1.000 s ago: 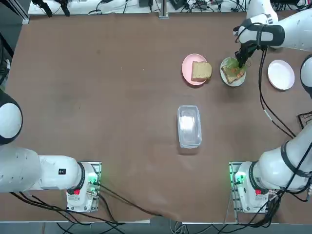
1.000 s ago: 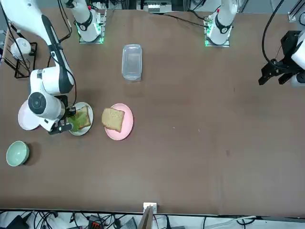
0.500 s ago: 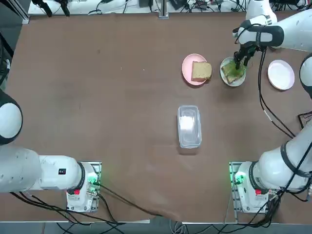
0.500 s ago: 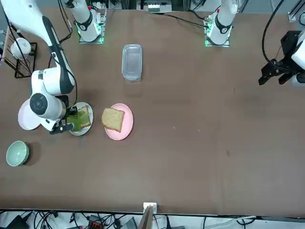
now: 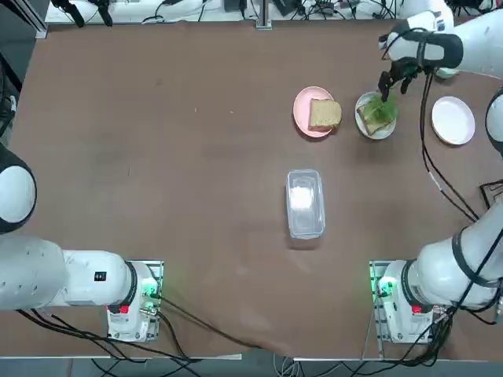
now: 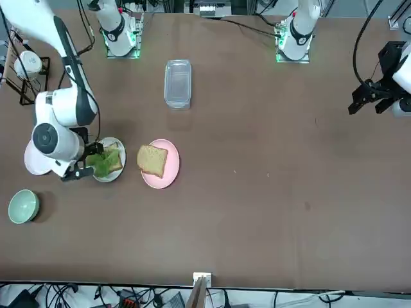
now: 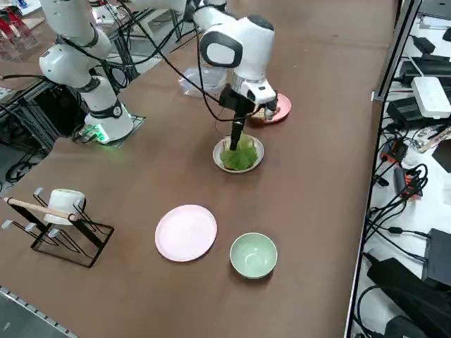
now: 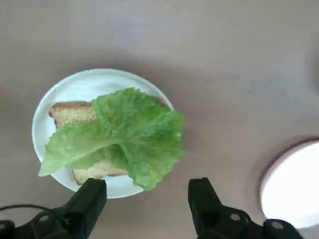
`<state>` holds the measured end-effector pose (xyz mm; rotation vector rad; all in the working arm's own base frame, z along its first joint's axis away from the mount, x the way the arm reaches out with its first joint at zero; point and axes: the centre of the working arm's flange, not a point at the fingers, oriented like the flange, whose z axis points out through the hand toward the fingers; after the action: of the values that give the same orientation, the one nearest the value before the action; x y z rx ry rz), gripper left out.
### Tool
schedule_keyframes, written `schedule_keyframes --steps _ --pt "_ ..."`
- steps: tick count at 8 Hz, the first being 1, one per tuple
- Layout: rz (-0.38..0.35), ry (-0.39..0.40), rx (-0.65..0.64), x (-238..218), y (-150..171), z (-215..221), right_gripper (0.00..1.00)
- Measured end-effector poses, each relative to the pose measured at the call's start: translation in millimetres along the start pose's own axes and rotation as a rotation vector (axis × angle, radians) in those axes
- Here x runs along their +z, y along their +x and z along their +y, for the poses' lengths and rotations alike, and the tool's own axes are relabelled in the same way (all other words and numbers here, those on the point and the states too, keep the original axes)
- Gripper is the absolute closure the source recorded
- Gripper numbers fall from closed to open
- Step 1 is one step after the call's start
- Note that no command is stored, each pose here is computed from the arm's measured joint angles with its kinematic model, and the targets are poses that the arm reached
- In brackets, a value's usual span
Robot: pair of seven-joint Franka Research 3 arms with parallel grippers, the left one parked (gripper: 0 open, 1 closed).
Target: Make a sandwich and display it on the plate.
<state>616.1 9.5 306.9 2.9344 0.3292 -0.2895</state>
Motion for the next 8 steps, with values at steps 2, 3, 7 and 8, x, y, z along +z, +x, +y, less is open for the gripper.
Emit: schedule_keyframes --steps 2,3,7,8 --pt "0.045 0.079 0.055 -43 6 1 0.0" --pt "0.065 0.177 0.091 -54 10 -9 0.0" --pt "0.06 0.528 0.301 -54 21 -61 0.03" --pt "0.068 0.533 0.411 -46 24 -81 0.1"
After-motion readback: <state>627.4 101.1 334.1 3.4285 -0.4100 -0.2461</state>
